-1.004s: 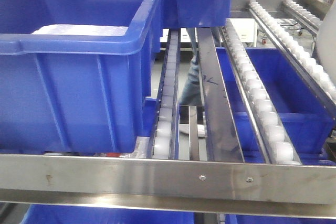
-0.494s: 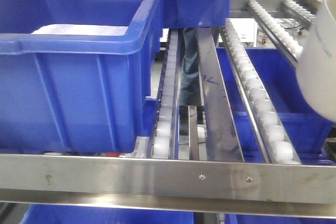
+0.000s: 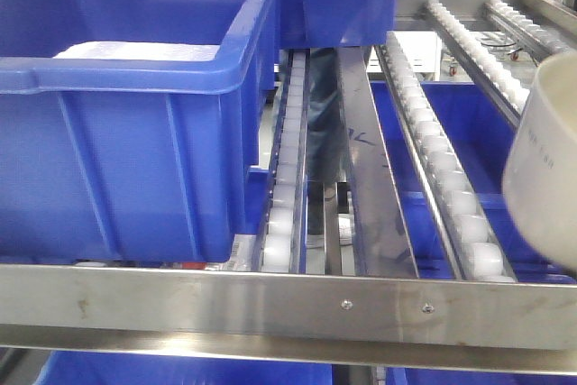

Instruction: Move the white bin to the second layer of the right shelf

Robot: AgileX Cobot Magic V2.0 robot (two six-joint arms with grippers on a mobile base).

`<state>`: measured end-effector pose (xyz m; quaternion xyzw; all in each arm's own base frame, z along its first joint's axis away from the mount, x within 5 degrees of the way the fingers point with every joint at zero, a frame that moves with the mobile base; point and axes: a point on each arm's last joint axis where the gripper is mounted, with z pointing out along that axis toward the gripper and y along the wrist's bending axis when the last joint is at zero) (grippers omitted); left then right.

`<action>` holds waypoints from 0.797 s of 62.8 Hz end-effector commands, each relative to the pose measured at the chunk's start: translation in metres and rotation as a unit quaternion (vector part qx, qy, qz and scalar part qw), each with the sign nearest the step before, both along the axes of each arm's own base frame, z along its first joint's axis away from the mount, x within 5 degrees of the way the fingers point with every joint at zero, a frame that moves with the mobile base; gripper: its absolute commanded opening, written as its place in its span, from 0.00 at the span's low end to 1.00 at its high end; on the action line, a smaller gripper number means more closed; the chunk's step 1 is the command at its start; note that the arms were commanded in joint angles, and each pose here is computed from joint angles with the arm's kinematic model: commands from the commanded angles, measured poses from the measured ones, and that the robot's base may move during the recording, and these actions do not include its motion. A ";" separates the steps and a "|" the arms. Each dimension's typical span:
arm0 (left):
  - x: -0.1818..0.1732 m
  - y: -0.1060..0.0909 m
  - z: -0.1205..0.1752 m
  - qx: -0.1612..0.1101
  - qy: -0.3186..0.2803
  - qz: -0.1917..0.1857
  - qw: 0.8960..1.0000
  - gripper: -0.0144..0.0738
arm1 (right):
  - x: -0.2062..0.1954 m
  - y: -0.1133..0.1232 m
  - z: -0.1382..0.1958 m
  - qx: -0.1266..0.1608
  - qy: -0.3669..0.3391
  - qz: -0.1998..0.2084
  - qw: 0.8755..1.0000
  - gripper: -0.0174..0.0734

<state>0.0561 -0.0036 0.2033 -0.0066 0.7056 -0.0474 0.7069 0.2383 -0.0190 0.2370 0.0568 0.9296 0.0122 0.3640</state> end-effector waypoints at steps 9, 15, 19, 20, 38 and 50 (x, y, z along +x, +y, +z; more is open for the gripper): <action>0.000 0.000 -0.001 -0.005 -0.036 0.001 0.999 0.26 | 0.012 -0.003 0.013 -0.007 -0.059 -0.009 0.998 0.26; 0.000 0.000 -0.001 -0.005 -0.036 0.001 0.999 0.26 | 0.012 -0.003 0.013 -0.003 -0.058 -0.010 0.998 0.28; 0.000 0.000 -0.001 -0.005 -0.036 0.001 0.999 0.26 | 0.012 -0.003 0.013 0.004 -0.057 -0.014 0.998 0.36; 0.000 0.000 -0.001 -0.005 -0.036 0.001 0.999 0.26 | 0.012 -0.002 0.013 0.006 -0.057 -0.016 0.998 0.39; 0.000 0.000 -0.001 -0.005 -0.036 0.001 0.999 0.26 | 0.003 0.001 0.030 0.009 -0.085 -0.011 0.996 0.55; 0.000 0.000 -0.001 -0.005 -0.036 0.001 0.999 0.26 | -0.022 0.004 0.057 0.003 -0.131 -0.004 0.991 0.54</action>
